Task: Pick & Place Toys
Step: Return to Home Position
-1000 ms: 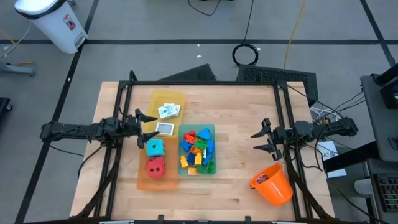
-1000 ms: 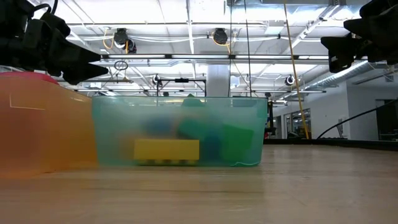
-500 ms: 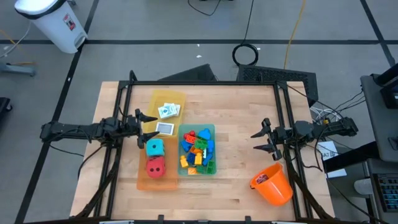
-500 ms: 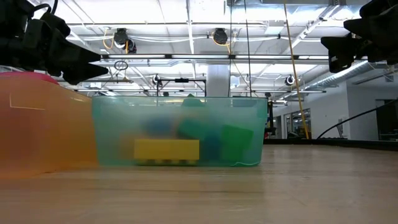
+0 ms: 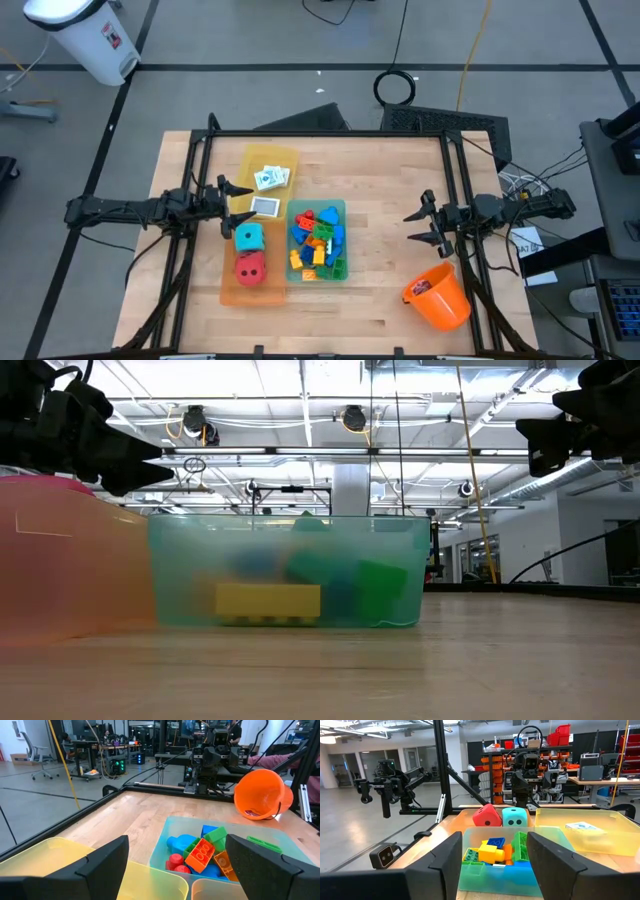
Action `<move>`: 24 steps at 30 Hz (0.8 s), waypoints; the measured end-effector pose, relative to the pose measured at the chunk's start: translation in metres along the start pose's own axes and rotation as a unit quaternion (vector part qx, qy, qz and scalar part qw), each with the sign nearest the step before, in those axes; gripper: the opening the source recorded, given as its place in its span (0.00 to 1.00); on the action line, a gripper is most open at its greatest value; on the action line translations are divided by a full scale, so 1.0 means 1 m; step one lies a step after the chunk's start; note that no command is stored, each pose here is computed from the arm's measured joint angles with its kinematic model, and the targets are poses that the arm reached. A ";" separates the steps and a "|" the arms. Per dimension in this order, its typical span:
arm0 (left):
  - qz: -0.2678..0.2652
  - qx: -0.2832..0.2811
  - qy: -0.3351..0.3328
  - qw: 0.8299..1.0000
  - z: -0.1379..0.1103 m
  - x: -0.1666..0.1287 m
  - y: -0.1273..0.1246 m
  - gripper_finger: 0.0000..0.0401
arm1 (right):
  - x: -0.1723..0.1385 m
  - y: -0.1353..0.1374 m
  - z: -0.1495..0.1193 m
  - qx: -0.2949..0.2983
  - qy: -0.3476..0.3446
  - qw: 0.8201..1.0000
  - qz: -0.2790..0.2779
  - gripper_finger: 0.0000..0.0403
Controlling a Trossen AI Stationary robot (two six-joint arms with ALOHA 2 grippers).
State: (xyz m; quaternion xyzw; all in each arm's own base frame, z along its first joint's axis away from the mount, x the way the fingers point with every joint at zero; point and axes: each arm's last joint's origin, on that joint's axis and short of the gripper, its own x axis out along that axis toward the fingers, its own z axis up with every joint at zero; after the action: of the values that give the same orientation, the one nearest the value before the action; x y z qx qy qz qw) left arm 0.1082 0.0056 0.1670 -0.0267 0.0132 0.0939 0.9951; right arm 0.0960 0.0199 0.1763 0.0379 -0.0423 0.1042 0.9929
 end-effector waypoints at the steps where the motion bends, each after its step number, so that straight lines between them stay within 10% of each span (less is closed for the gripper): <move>1: 0.000 0.000 0.000 1.000 0.000 0.000 0.000 0.84 | 0.000 0.000 0.000 0.000 0.000 1.000 0.000 0.47; 24: 0.000 0.000 0.000 1.000 0.000 0.000 0.000 0.84 | 0.000 0.000 0.000 0.000 -0.001 1.000 0.000 0.47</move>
State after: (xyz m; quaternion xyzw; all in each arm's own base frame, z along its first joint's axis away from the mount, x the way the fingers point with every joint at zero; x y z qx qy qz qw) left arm 0.1082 0.0056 0.1670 -0.0267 0.0132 0.0941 0.9951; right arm 0.0959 0.0199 0.1767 0.0379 -0.0428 0.1041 0.9929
